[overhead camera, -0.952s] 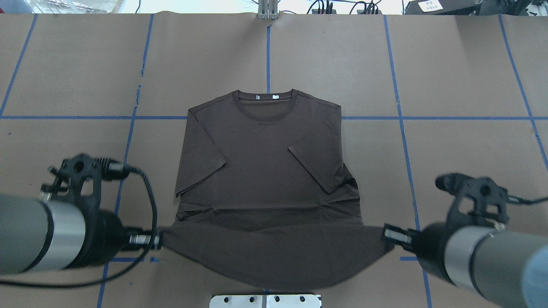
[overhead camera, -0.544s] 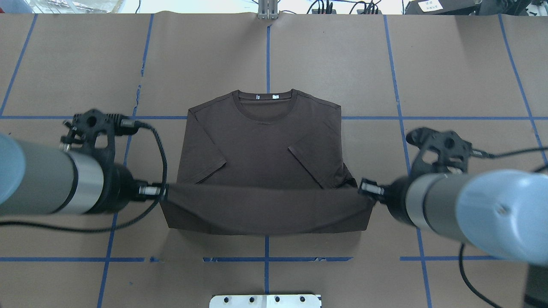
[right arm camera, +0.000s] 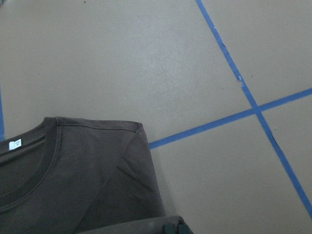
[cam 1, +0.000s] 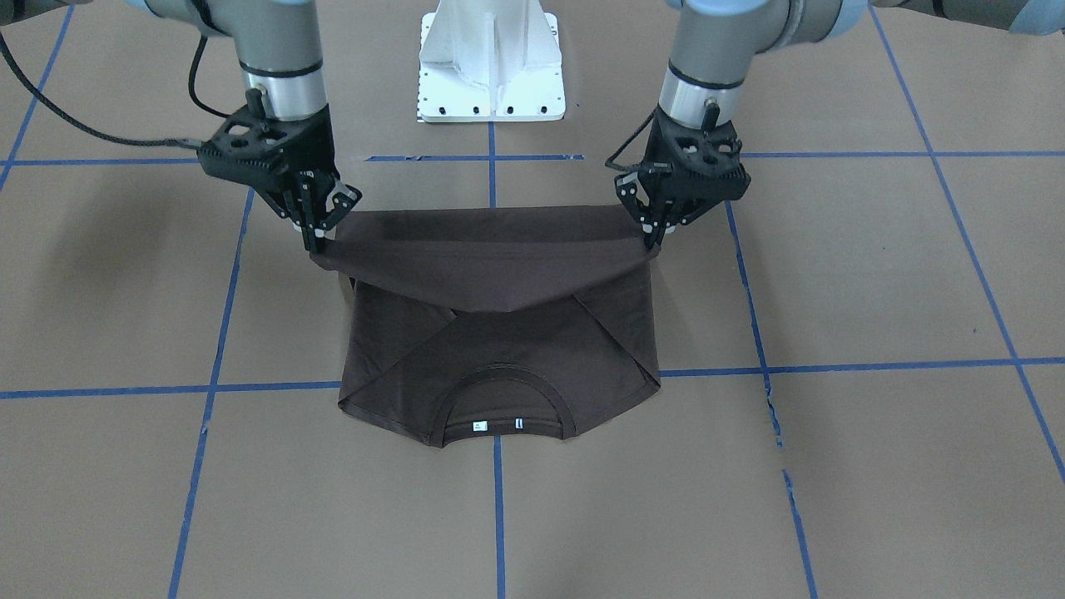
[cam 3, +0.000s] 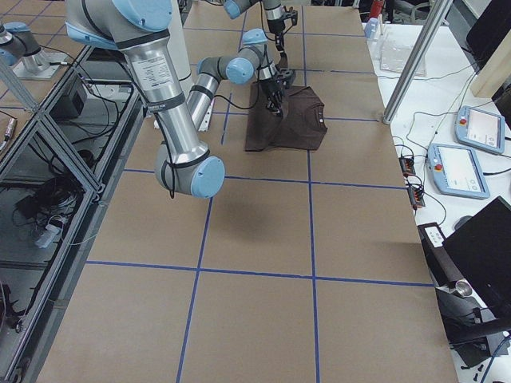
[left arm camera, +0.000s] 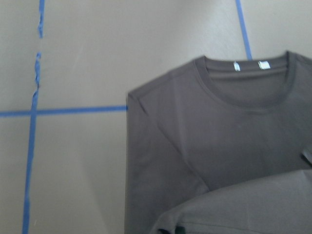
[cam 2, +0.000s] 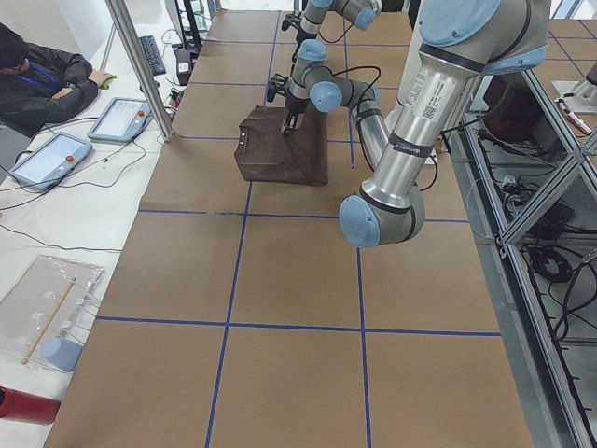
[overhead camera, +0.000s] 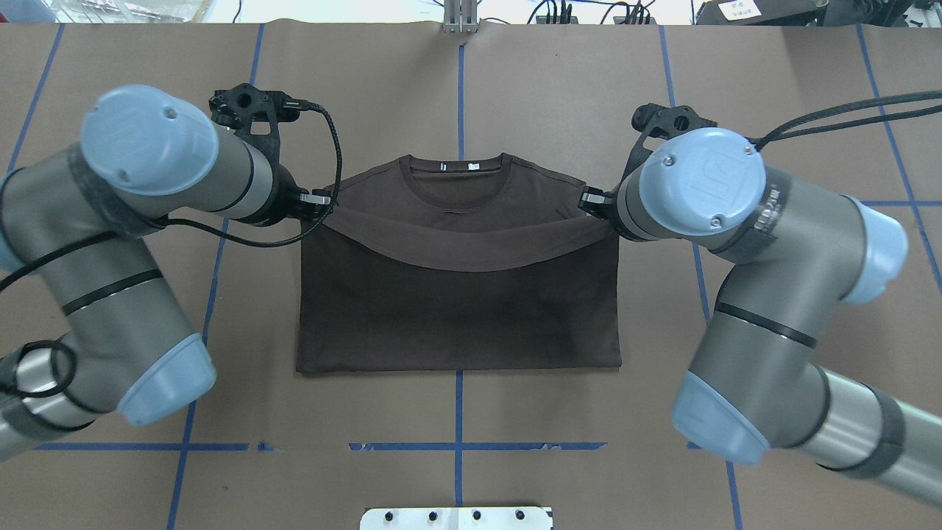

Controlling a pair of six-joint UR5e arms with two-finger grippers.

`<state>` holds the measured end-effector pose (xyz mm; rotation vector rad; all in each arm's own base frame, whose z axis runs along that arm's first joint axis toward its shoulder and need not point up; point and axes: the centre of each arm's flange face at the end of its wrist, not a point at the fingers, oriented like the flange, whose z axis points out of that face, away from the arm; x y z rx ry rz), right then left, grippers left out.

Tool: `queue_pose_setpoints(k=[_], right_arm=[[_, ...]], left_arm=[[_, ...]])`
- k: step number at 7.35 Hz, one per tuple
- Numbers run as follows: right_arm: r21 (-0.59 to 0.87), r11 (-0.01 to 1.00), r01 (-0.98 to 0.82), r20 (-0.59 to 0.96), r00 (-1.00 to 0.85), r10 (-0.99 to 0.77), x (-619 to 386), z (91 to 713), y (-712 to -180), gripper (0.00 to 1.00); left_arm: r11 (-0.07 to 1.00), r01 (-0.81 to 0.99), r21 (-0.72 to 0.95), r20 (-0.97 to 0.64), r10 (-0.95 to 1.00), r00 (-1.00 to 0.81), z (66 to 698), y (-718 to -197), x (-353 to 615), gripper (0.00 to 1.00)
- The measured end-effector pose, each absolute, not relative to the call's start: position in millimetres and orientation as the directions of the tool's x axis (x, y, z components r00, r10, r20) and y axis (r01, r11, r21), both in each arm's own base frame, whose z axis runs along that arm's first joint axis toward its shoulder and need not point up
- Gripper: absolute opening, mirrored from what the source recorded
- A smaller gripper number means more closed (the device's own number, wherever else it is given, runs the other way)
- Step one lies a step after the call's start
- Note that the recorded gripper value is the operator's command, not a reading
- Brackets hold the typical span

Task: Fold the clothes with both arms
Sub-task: 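Lift the hem with both grippers and fold it toward the collar, then lay the held hem down just below the collar with both grippers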

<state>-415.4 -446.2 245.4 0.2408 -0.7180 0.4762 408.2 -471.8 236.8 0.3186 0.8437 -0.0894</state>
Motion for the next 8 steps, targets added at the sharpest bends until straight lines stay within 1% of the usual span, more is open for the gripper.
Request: queue_pose_setpoints(k=[2,3,5,7,8], right_arm=[[0.056,0.861,-0.506,0.68,0.651,0.338,-461,292,-491,0.0],[0.062,0.861,-0.504,0.676,0.656,0.335,-476,312,-504,0.0],[0.074,0.866,-0.495,0.666,0.671,0.326,-488,335,-515,0.0],[0.076,0.867,-0.493,0.662,0.675,0.326,-489,341,-518,0.0],[0.077,0.867,-0.493,0.66,0.677,0.327,-489,342,-518,0.99]], left_arm=[[0.944,0.218,0.248,-0.74,0.039,0.672,282,-509,439,0.0],[0.943,0.222,0.249,-0.735,0.035,0.678,297,-521,450,0.0],[0.941,0.227,0.249,-0.728,0.028,0.685,322,-535,465,0.0],[0.942,0.226,0.249,-0.725,0.026,0.688,330,-538,469,0.0],[0.942,0.226,0.249,-0.725,0.027,0.688,331,-538,470,0.56]])
